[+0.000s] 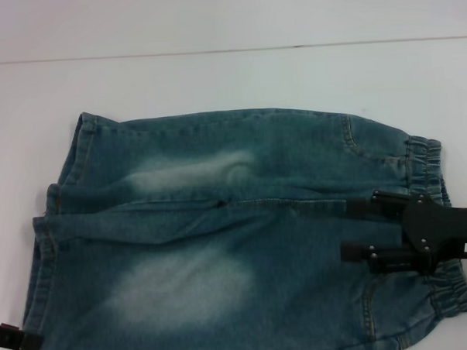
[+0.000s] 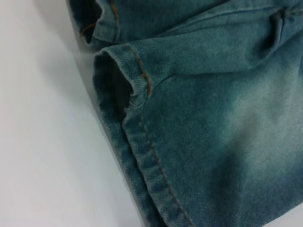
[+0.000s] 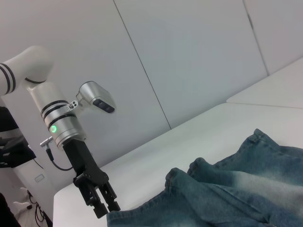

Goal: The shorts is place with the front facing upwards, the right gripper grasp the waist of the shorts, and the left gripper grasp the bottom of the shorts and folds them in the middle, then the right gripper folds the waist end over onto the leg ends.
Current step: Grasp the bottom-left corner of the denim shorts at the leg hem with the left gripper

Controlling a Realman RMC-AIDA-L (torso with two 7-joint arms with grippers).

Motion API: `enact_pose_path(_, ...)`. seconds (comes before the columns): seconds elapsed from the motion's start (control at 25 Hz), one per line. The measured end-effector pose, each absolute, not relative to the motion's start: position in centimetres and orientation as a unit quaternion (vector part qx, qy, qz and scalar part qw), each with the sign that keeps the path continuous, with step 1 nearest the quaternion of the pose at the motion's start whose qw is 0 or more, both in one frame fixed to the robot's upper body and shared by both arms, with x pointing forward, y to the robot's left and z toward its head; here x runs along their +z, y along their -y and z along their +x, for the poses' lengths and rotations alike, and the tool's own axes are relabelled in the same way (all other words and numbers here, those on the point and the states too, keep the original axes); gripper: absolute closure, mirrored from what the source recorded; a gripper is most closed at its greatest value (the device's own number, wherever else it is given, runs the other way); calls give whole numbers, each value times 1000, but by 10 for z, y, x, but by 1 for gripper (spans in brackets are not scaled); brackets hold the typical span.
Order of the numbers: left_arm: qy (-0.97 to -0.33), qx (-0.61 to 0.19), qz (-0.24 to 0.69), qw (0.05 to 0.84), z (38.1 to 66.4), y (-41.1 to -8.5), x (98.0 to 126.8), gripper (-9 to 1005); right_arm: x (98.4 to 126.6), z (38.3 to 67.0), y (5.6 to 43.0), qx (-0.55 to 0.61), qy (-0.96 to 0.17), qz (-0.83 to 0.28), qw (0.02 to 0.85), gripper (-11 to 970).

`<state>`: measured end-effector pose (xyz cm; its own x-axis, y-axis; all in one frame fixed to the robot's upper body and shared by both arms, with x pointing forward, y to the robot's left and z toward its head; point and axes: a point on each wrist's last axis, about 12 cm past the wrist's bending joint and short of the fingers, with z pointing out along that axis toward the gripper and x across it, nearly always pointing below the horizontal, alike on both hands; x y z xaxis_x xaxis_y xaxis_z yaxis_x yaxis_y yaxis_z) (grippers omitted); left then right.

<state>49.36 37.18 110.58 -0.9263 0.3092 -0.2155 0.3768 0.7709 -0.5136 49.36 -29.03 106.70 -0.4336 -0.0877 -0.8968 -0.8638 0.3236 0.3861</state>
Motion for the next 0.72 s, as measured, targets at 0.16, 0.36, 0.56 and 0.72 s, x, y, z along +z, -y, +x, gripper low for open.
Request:
enact_pose_path(0.16, -940, -282, 182, 57, 494, -370, 1105, 335, 1067, 494, 290, 472, -703, -339, 411, 36)
enact_pose_path(0.36, -945, -270, 178, 53, 495, -372, 1106, 334, 1067, 493, 291, 473, -703, -338, 410, 37)
enact_pose_path(0.56, -944, -270, 185, 41, 494, -366, 1103, 335, 1067, 493, 291, 472, -703, -338, 411, 37)
enact_pose_path(0.72, -943, -269, 192, 38, 495, -364, 1103, 336, 1067, 493, 291, 472, -703, -338, 410, 38)
